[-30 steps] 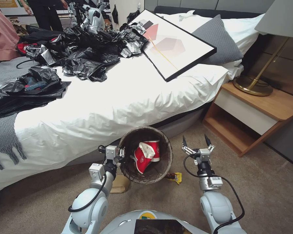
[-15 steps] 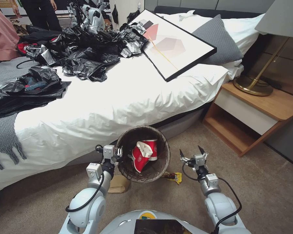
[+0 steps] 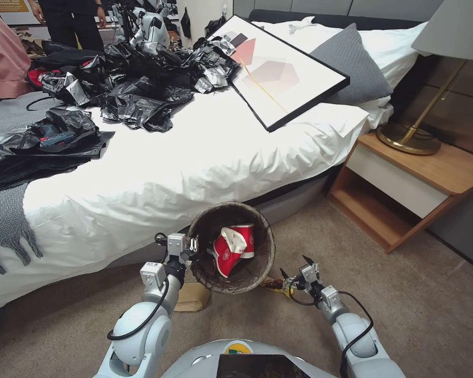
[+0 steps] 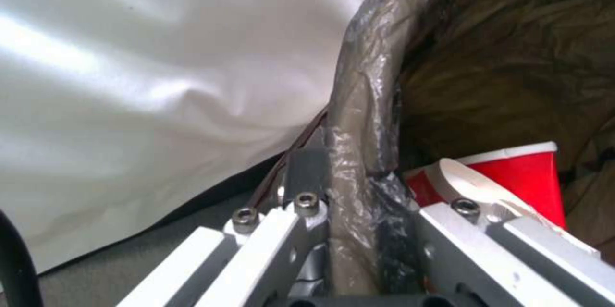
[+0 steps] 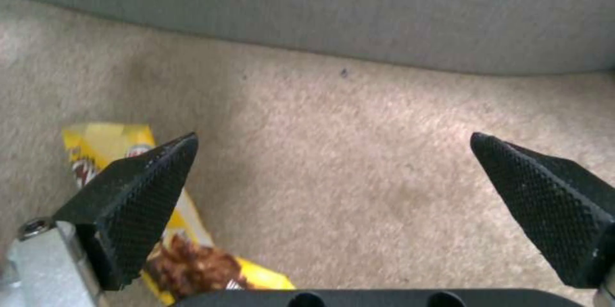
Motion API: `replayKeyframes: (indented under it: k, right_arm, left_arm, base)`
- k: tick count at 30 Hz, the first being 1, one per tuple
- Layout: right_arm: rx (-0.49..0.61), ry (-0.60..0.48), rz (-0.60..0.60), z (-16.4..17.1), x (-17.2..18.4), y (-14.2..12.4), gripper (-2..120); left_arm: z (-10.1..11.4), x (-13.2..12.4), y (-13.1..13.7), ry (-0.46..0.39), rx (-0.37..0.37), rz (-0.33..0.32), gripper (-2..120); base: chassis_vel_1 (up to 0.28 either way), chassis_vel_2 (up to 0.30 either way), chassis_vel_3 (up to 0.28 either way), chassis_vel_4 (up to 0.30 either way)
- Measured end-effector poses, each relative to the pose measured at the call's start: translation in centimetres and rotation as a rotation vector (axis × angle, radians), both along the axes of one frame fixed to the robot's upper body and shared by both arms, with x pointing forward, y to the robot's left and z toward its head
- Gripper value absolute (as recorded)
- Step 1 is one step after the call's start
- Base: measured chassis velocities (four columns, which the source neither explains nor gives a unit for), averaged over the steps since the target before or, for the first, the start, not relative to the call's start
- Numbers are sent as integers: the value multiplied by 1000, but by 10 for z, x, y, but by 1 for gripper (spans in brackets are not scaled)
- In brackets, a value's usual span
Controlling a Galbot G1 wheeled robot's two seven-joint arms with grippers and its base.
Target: Pick up the trash bin, then pick up the garbage from the floor and place it into the trash bin.
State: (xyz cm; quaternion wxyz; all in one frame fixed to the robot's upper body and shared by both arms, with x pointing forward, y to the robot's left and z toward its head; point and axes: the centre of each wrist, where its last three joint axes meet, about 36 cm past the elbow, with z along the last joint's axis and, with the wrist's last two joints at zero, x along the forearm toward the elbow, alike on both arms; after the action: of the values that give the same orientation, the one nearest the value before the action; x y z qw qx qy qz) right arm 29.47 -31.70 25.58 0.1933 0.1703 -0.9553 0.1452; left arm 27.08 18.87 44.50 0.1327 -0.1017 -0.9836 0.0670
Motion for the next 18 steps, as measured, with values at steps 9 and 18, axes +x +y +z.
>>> replayKeyframes:
  k: [9, 18]
  right_arm:
    - [-55, 71, 129, -11, 7, -14, 100]
    - [-96, 116, 212, -27, 11, -21, 100]
  left_arm:
    - [1, 0, -1, 1, 1, -4, 0]
    - [1, 0, -2, 2, 2, -4, 0]
  base:
    - [0, 0, 0, 0]
    - [0, 0, 0, 0]
